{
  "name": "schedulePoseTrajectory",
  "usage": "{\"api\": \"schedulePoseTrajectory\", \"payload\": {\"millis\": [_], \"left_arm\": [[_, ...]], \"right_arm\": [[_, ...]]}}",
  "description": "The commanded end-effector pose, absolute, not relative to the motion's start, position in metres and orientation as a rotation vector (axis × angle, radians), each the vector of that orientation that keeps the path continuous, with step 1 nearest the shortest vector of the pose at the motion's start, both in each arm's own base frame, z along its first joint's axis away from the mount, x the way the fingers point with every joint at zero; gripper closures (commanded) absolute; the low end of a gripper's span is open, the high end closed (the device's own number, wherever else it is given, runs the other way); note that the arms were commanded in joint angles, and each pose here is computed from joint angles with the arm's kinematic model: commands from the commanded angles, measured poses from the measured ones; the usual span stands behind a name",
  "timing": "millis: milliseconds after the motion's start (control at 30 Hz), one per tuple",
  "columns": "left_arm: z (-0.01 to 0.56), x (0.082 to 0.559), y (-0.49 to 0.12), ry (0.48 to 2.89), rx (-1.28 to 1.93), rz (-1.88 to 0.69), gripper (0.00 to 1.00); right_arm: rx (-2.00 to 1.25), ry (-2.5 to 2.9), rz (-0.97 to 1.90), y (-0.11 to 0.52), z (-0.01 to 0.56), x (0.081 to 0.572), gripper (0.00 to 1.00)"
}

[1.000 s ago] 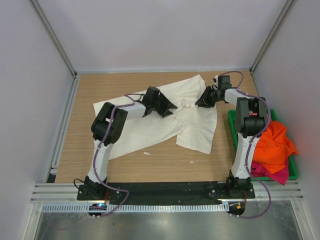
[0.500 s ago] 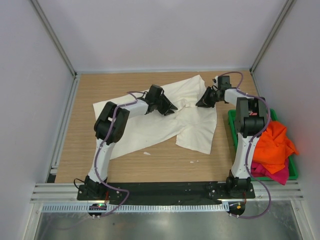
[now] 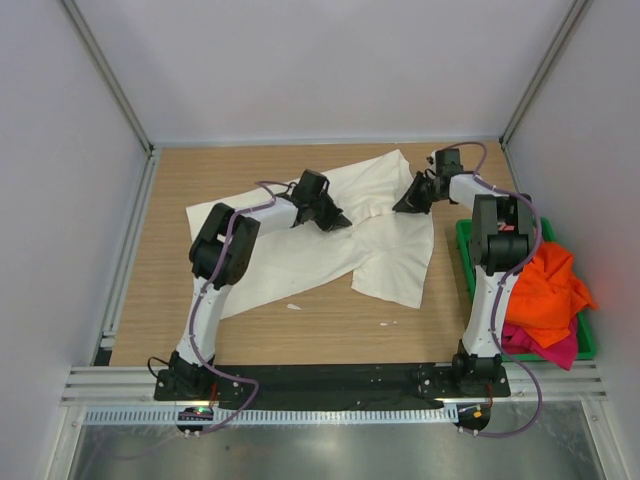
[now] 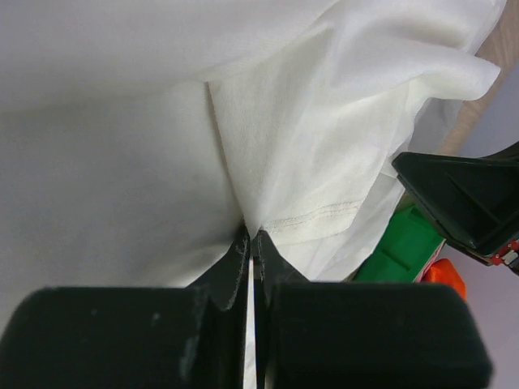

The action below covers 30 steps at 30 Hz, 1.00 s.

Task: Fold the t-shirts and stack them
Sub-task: Fold the tshirt

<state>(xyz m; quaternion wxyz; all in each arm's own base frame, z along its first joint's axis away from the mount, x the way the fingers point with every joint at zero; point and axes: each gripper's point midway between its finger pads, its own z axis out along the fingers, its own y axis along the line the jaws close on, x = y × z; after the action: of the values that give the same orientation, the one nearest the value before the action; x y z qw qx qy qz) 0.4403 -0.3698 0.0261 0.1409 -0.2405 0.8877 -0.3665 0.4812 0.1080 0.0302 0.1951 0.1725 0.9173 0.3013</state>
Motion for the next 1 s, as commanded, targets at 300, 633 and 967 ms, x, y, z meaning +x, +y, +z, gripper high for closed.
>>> {"api": "schedulePoseTrajectory", "payload": {"millis": [300,633,967], "left_arm": [[0.064,0.429,-0.365,2.601,-0.567,-1.038,1.0],[0.064,0.424,-0.36,2.652,-0.565,-1.029,1.0],[0.066,0.422,-0.346,2.684,-0.567,-1.005,1.0]], "right_arm": [[0.53,2.539,0.769,0.076,0.093,0.477,0.99],[0.636,2.607,0.846,0.086,0.07,0.442,0.99],[0.714,2.622,0.882,0.092,0.059,0.431,0.99]]}}
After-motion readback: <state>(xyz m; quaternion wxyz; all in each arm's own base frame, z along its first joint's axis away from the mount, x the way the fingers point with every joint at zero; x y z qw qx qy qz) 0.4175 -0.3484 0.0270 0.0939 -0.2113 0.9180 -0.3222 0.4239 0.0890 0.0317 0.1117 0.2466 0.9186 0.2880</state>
